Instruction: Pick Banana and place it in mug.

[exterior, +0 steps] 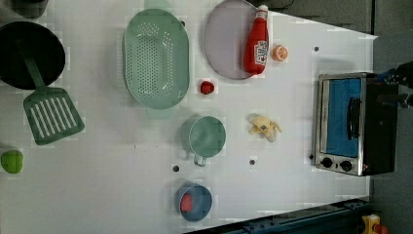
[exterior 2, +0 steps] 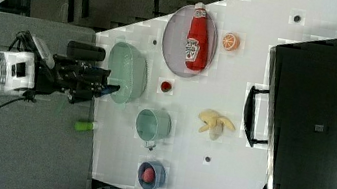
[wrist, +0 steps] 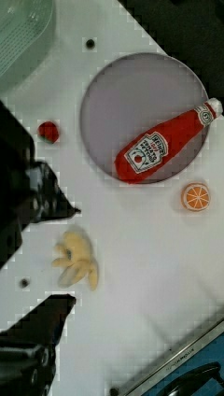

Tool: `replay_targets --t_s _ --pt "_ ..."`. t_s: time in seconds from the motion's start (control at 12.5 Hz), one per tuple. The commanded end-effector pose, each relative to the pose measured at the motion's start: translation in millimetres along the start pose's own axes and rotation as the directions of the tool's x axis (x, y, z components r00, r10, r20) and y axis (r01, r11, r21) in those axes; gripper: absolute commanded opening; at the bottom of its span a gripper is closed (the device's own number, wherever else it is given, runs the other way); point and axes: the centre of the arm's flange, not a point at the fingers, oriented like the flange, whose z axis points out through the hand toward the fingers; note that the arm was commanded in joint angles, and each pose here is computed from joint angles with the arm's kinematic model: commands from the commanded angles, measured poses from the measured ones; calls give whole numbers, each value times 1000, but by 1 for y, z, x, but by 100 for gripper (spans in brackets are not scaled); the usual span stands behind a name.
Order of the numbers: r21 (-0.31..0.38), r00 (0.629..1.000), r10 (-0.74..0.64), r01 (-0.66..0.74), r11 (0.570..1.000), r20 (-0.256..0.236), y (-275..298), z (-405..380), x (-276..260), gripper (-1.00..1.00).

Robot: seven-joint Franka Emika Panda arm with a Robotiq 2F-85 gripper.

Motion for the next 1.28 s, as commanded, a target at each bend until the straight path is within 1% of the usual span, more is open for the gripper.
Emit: replay_targets --t_s 0.08,0.24,0.48,0.64,0.8,0.88,1.04,1.2,1.28 --pt "9 990 139 -139 990 24 69 -65 -46 60" --pt "-11 990 136 -136 991 42 68 -50 -46 100" --pt "-42 994 82 -79 996 75 60 -5 -43 100" --pt "-44 996 -16 20 999 90 55 33 -38 100" --pt "-44 984 -142 147 988 112 50 75 -33 100" --pt "-42 969 -213 220 975 126 48 97 -32 100" --pt "-33 921 -357 366 930 154 43 141 -34 100" --pt "-18 854 -483 495 869 190 43 185 -38 100" --pt "-7 818 -540 552 834 200 44 206 -39 100"
